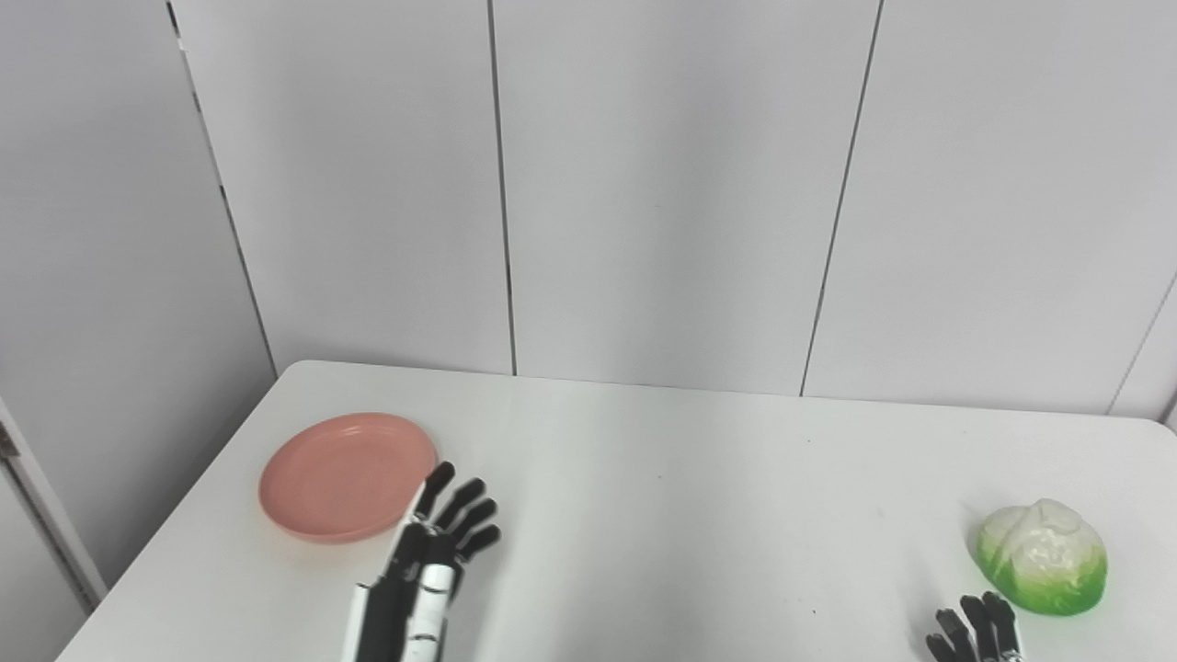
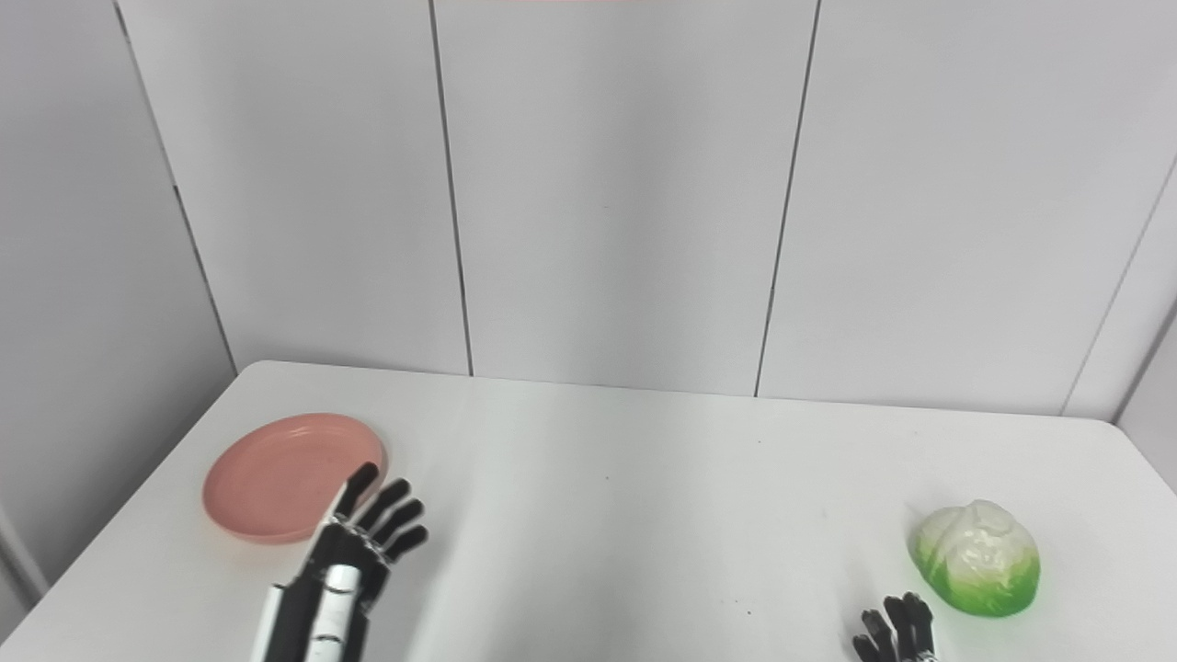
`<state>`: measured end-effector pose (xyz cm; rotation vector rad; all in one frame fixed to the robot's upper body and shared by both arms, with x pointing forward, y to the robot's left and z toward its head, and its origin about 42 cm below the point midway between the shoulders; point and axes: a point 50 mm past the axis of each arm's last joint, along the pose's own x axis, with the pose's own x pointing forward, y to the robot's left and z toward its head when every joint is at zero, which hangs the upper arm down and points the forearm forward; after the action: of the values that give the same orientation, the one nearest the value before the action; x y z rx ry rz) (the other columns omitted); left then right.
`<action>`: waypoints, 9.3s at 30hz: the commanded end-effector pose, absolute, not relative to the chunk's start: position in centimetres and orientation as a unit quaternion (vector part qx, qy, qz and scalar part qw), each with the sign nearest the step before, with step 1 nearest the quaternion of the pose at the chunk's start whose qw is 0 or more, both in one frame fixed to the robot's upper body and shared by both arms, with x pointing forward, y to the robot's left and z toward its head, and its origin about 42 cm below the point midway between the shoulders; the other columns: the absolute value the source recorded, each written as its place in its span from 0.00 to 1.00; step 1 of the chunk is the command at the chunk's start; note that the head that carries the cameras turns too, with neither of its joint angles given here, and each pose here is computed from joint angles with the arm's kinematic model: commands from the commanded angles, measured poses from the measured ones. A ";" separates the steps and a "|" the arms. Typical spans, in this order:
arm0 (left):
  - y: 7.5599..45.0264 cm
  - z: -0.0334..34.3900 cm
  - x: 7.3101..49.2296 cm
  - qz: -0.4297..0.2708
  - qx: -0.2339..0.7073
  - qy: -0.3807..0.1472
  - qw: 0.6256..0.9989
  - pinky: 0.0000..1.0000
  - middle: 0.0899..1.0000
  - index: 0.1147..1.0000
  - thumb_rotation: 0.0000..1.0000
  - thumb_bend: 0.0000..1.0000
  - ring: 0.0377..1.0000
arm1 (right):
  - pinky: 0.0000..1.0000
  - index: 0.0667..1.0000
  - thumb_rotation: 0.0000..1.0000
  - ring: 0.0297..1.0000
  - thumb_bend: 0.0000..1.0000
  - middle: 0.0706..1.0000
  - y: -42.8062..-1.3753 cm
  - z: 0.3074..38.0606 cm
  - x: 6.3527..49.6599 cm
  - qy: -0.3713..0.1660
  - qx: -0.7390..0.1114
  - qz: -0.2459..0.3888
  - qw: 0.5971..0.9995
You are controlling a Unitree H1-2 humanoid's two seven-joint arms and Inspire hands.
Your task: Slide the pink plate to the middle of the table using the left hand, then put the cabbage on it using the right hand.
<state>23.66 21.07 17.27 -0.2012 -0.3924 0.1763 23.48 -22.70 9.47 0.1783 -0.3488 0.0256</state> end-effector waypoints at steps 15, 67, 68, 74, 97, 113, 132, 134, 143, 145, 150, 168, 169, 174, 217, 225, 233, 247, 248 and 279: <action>27.1 24.0 31.0 0.121 -0.047 -0.312 0.941 0.88 0.81 0.77 0.81 0.82 0.81 | 0.87 0.94 0.88 0.91 0.73 0.94 -22.6 8.4 20.7 -0.144 0.086 0.017 0.986; 44.6 18.4 45.2 0.243 -0.039 -0.097 0.964 0.82 0.76 0.76 0.86 0.83 0.79 | 0.81 0.88 0.81 0.86 0.76 0.92 -22.9 9.0 20.1 -0.124 0.096 0.022 0.987; 44.6 18.2 45.2 0.242 -0.036 -0.091 0.965 0.82 0.77 0.77 0.86 0.84 0.79 | 0.81 0.88 0.81 0.86 0.75 0.92 -23.0 9.0 20.0 -0.124 0.095 0.021 0.988; 44.6 17.9 45.3 0.237 -0.034 -0.071 0.968 0.75 0.77 0.77 0.86 0.90 0.80 | 0.80 0.86 0.77 0.85 0.75 0.91 -23.5 9.4 19.7 -0.124 0.096 0.012 0.988; 40.9 17.5 45.1 0.136 -0.088 -0.044 0.986 0.70 0.74 0.83 0.84 0.88 0.74 | 0.79 0.85 0.69 0.83 0.66 0.88 -24.7 9.7 19.3 -0.167 0.061 0.010 0.984; 36.8 15.9 44.5 0.071 -0.080 -0.030 0.994 0.72 0.76 0.83 0.87 0.86 0.77 | 0.77 0.85 0.68 0.81 0.61 0.88 -24.6 9.4 19.4 -0.169 0.059 0.005 0.984; 27.5 12.6 44.0 0.052 -0.132 0.001 0.990 0.83 0.80 0.85 0.91 0.84 0.82 | 0.75 0.83 0.66 0.80 0.64 0.86 -22.9 9.9 19.4 -0.175 0.063 0.007 0.983; 26.4 12.5 43.8 0.062 -0.135 0.003 0.989 0.86 0.80 0.85 0.90 0.82 0.82 | 0.75 0.83 0.65 0.80 0.65 0.86 -22.7 10.0 19.4 -0.175 0.063 0.007 0.983; 22.3 12.8 41.9 0.051 -0.119 -0.012 0.992 0.98 0.83 0.83 0.92 0.87 0.86 | 0.74 0.81 0.66 0.79 0.66 0.85 -21.9 10.5 19.2 -0.179 0.057 0.015 0.982; 21.4 13.4 41.3 0.040 -0.113 -0.019 0.993 0.99 0.84 0.82 0.92 0.87 0.86 | 0.73 0.81 0.66 0.79 0.67 0.85 -21.7 10.6 19.2 -0.178 0.056 0.016 0.982; 19.2 14.7 39.8 0.048 -0.033 -0.062 0.996 0.99 0.82 0.80 0.97 0.87 0.83 | 0.72 0.80 0.64 0.77 0.66 0.83 -20.9 11.1 19.3 -0.179 0.057 0.017 0.982; 14.6 14.7 38.8 0.007 -0.026 -0.111 0.993 0.84 0.82 0.82 0.95 0.87 0.82 | 0.69 0.79 0.68 0.75 0.67 0.82 -17.1 12.1 20.8 -0.187 0.036 0.004 0.982; 14.5 14.8 39.0 0.003 -0.026 -0.111 0.993 0.85 0.82 0.82 0.95 0.87 0.81 | 0.69 0.79 0.67 0.75 0.67 0.82 -16.8 12.1 20.9 -0.186 0.037 0.004 0.982; 13.1 14.7 40.0 -0.010 -0.021 -0.103 0.994 0.82 0.81 0.79 0.91 0.82 0.81 | 0.68 0.79 0.67 0.77 0.67 0.83 -15.7 12.3 21.2 -0.183 0.031 0.002 0.983; 14.7 12.8 39.0 -0.049 -0.039 -0.061 0.996 0.81 0.79 0.79 0.93 0.82 0.82 | 0.67 0.78 0.83 0.78 0.84 0.83 -29.3 26.7 25.0 -0.284 -0.372 -0.178 0.866; 14.8 12.7 39.0 -0.050 -0.040 -0.055 0.996 0.83 0.79 0.79 0.93 0.81 0.82 | 0.71 0.76 0.87 0.81 0.87 0.83 -33.2 29.9 27.8 -0.253 -0.498 -0.183 0.809; 15.0 12.5 38.9 -0.051 -0.035 -0.056 0.996 0.84 0.81 0.82 0.93 0.82 0.83 | 0.77 0.80 0.88 0.83 0.91 0.84 -36.2 32.0 31.4 -0.179 -0.597 -0.138 0.770; 15.1 12.1 38.8 -0.048 -0.035 -0.052 0.997 0.83 0.79 0.83 0.93 0.81 0.83 | 0.69 0.83 0.71 0.79 0.95 0.83 -37.4 30.9 38.0 -0.099 -0.661 -0.073 0.740; 15.0 12.2 38.7 -0.049 -0.036 -0.051 0.997 0.83 0.79 0.83 0.93 0.81 0.83 | 0.66 0.84 0.70 0.78 0.96 0.83 -37.5 30.8 38.4 -0.097 -0.658 -0.071 0.744; 14.4 12.0 38.3 -0.064 -0.054 -0.037 0.996 0.86 0.76 0.86 0.89 0.77 0.81 | 0.73 0.86 0.39 0.91 1.00 0.93 -36.4 30.5 44.4 0.126 -0.736 0.079 0.661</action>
<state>38.37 14.75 11.83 -0.0849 -0.0721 -0.1083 43.65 -35.54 27.60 -1.6268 0.2909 0.2411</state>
